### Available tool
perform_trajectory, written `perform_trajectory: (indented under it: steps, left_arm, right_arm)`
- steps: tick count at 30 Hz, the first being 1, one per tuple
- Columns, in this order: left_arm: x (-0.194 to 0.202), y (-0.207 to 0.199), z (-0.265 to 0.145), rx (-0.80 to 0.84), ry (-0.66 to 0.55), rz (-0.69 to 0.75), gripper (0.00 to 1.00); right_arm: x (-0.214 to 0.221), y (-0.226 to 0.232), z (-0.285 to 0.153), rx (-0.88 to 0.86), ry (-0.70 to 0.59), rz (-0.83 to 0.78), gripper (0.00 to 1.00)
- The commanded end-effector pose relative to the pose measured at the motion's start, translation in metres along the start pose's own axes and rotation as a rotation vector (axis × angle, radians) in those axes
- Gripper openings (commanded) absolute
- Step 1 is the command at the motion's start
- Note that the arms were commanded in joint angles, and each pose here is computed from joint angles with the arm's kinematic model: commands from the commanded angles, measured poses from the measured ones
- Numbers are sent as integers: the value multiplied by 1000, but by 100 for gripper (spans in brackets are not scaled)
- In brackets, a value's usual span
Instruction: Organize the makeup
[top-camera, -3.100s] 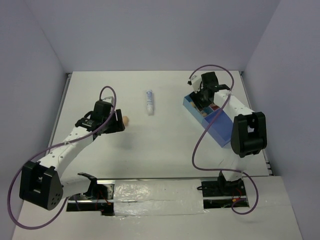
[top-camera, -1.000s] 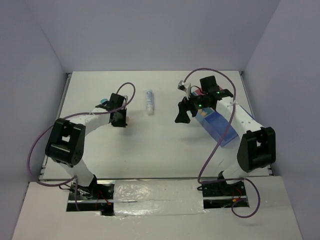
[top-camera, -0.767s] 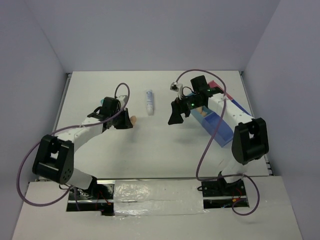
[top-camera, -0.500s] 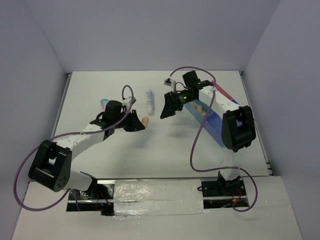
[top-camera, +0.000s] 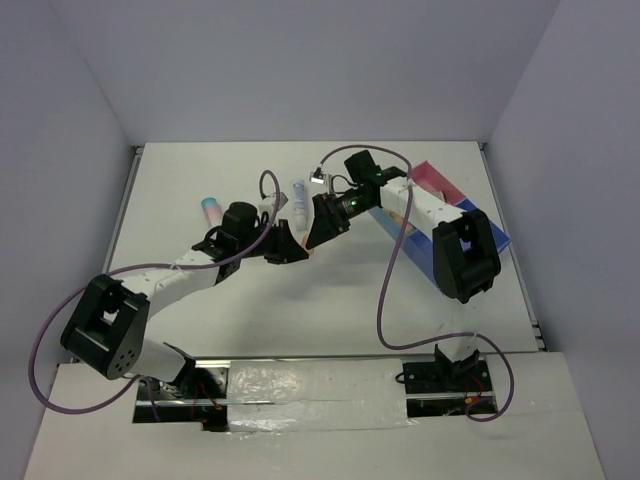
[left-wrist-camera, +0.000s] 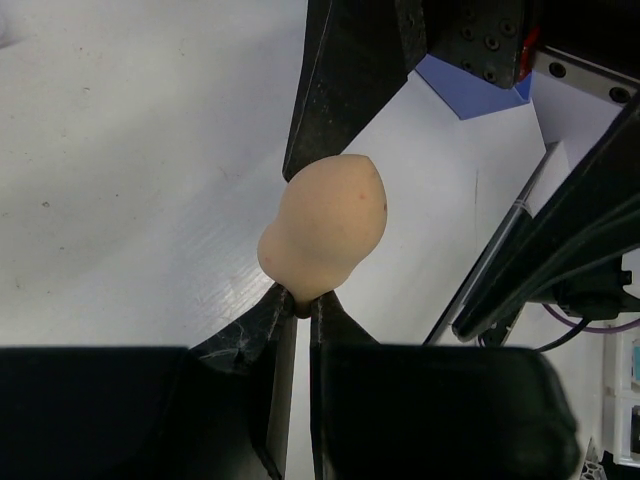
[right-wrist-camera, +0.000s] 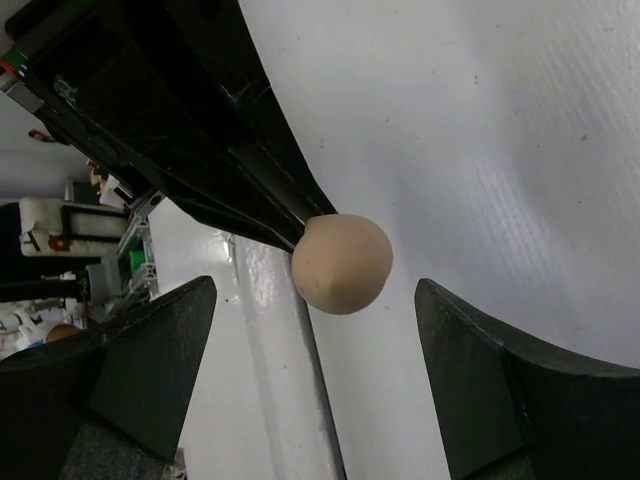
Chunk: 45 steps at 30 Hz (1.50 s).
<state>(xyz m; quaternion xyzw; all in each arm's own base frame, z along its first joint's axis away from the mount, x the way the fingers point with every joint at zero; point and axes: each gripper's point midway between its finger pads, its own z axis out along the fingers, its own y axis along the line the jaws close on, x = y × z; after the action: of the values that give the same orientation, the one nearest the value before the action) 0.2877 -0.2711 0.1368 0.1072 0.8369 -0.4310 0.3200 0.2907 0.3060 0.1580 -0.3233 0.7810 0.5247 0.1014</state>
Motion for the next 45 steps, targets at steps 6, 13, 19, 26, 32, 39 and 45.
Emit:
perform_trajectory:
  steps: [6,13,19,26,32,39,45]
  left_arm:
    - [-17,-20,4,67,-34,30,10]
    - [-14,-20,5,68,-22,15,15]
    - [-3,-18,8,60,64,-23,45]
    - [-11,-27,1,87,25,9,99]
    - [-21,-21,-12,2,-13,56,99]
    - [-31,17,-47,-224,-94,62,99]
    - [-45,45,-87,-381,-182,46,99]
  right_arm:
    - [-8,8,13,-2,16,-68,72]
    - [-6,1,13,29,24,-86,34]
    - [-4,-3,10,63,26,-103,16]
    - [0,-4,-1,134,28,-154,14]
    - [-11,-28,-48,348,-30,-206,14]
    - [-28,-86,-161,799,-131,-237,16]
    - [-15,-130,-221,1109,-92,-230,23]
